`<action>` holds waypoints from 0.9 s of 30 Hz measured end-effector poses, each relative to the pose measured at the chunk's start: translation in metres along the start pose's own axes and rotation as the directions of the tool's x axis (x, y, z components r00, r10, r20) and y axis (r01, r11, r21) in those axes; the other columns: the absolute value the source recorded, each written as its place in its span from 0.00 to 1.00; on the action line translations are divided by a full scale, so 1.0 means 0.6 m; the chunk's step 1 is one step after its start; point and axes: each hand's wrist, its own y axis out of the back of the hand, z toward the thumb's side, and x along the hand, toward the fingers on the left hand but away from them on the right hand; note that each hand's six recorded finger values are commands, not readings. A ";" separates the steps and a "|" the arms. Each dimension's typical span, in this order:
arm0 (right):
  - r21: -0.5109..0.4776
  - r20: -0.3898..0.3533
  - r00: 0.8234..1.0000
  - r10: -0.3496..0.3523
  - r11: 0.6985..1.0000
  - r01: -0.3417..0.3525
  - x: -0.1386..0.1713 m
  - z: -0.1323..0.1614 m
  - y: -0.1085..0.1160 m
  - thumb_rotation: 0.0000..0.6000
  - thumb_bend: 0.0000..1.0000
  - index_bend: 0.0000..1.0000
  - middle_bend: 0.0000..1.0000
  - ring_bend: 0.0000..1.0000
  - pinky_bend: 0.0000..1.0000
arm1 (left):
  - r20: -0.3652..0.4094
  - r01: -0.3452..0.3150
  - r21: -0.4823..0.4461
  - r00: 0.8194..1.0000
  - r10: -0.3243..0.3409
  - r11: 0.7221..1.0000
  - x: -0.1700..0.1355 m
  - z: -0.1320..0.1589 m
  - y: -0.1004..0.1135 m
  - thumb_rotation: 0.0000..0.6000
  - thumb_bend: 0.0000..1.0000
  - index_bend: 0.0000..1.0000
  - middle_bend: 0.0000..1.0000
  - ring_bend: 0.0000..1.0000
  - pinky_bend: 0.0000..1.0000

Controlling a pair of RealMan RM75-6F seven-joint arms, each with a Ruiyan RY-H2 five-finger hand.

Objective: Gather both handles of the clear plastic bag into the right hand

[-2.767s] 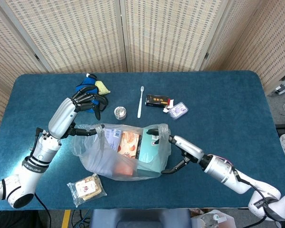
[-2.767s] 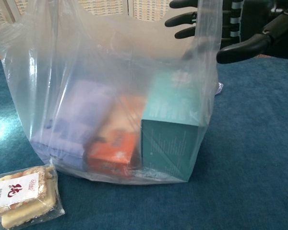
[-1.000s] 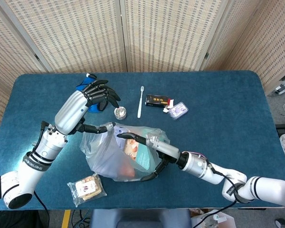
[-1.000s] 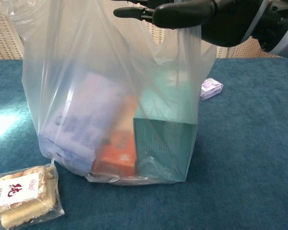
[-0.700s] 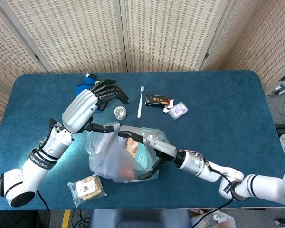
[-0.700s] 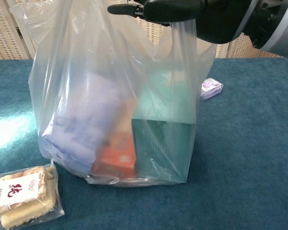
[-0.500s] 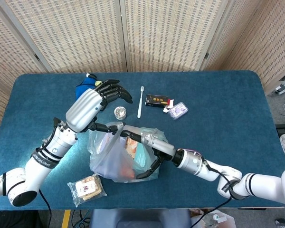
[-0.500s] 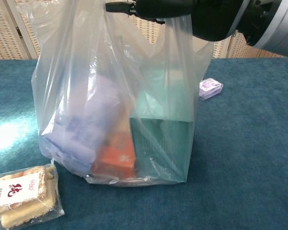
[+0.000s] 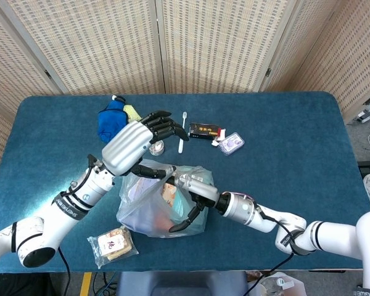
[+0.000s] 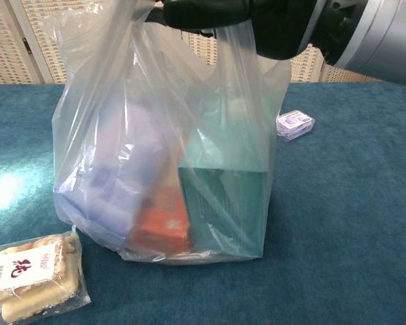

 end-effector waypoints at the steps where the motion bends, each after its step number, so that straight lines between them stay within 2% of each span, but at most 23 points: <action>1: -0.002 0.000 1.000 0.002 1.000 -0.002 -0.002 0.000 -0.001 1.00 0.00 0.00 0.02 0.00 0.03 | 0.000 0.004 0.001 1.000 -0.004 1.000 0.002 0.001 -0.002 1.00 0.22 0.31 0.30 0.23 0.10; 20: -0.031 -0.008 1.000 0.015 0.999 -0.016 -0.023 0.000 -0.007 1.00 0.00 0.00 0.09 0.00 0.03 | -0.009 0.054 0.008 0.999 -0.054 0.999 0.037 0.015 -0.042 1.00 0.22 0.29 0.30 0.23 0.10; 24: -0.052 -0.008 1.000 0.013 0.999 -0.013 -0.022 -0.002 -0.005 1.00 0.00 0.00 0.13 0.01 0.03 | -0.009 0.068 0.007 0.998 -0.068 0.998 0.040 0.016 -0.049 1.00 0.21 0.24 0.29 0.22 0.10; 27: -0.081 -0.007 1.000 0.013 0.997 -0.014 -0.023 -0.002 -0.003 1.00 0.00 0.02 0.19 0.07 0.08 | -0.008 0.079 0.000 0.997 -0.079 0.997 0.042 0.017 -0.054 1.00 0.17 0.19 0.27 0.21 0.09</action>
